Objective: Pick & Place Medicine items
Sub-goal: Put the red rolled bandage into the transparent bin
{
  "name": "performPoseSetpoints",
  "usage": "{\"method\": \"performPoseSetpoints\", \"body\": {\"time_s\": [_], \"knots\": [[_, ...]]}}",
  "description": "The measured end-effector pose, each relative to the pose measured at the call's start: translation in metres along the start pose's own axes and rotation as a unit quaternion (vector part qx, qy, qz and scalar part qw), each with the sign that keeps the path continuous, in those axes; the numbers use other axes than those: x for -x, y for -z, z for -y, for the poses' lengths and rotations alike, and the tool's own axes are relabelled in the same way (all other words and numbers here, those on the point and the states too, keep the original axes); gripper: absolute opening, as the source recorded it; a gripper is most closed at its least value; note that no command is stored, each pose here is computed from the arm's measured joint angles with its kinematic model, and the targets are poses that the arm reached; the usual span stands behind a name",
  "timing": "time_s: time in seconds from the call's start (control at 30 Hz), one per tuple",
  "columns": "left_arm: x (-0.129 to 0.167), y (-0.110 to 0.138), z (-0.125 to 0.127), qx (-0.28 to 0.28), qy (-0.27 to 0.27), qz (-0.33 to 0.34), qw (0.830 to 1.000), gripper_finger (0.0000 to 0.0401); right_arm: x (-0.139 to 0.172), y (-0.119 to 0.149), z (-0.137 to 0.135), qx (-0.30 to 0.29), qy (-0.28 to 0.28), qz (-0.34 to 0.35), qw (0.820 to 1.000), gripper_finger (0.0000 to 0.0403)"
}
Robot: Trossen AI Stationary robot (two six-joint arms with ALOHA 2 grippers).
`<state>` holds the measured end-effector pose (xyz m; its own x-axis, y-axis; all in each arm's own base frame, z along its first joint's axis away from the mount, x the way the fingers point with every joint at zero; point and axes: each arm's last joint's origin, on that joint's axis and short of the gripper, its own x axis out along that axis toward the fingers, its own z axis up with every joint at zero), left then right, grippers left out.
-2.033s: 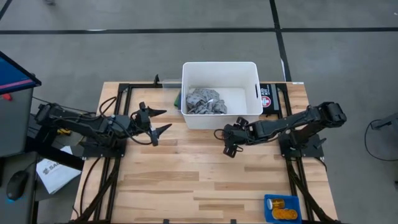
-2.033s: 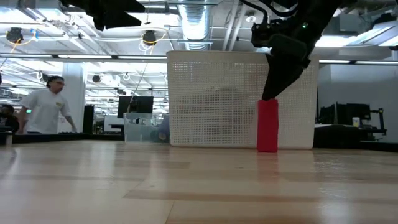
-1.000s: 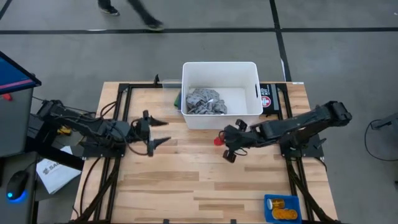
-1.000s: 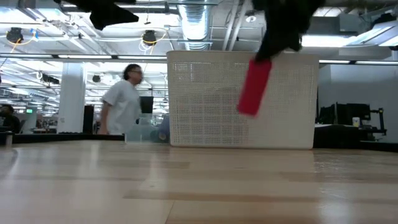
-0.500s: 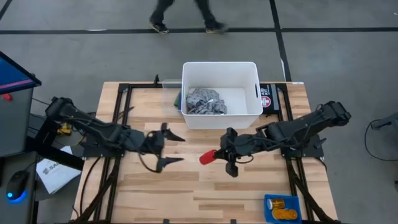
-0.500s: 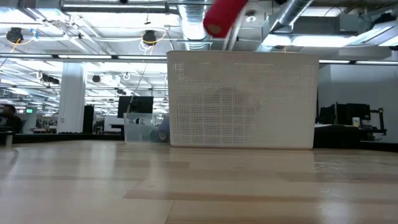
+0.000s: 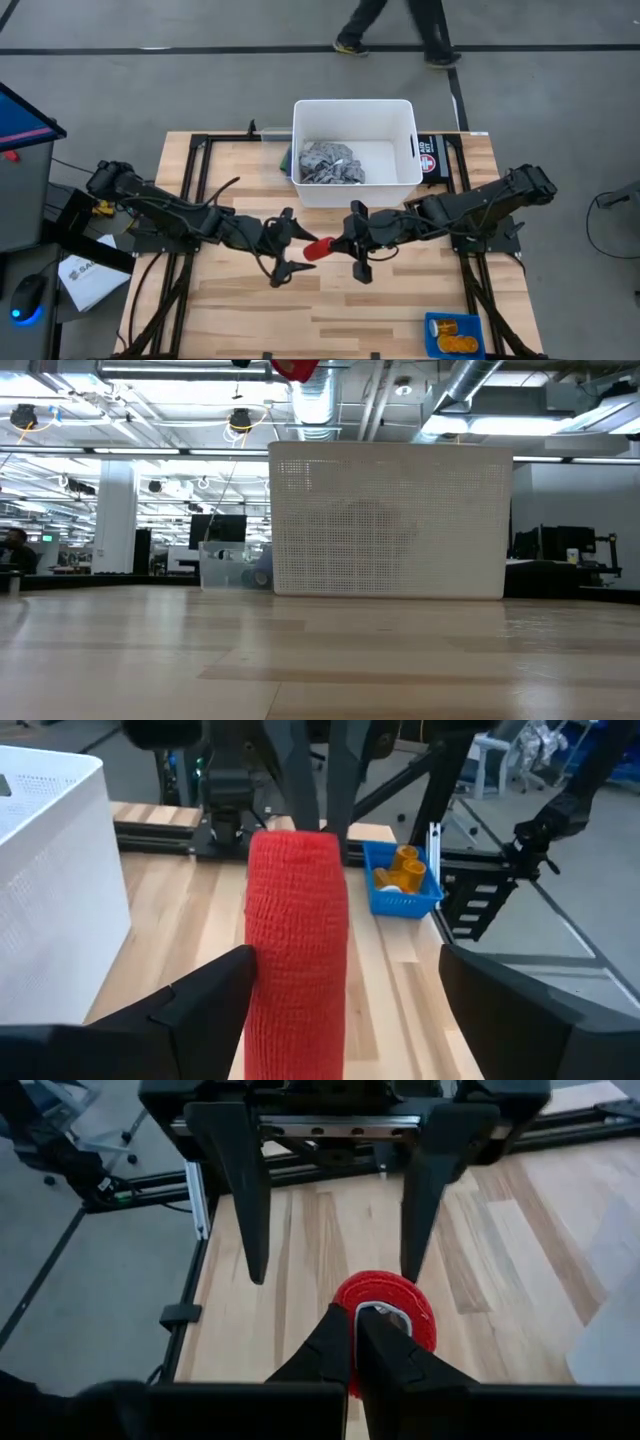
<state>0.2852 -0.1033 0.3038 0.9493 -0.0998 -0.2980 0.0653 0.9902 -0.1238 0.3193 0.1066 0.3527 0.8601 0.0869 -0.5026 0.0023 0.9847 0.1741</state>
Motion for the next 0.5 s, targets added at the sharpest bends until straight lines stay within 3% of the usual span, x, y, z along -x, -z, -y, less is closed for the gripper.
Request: {"method": "performPoseSetpoints", "body": {"time_s": [0.5], "knots": [[-0.0031, 0.0006, -0.0068, 0.032, -0.011, -0.004, 0.999, 0.0273, 0.0013, -0.0102, -0.0010, 0.013, -0.019, 0.039, 0.999, 0.0000]]}}
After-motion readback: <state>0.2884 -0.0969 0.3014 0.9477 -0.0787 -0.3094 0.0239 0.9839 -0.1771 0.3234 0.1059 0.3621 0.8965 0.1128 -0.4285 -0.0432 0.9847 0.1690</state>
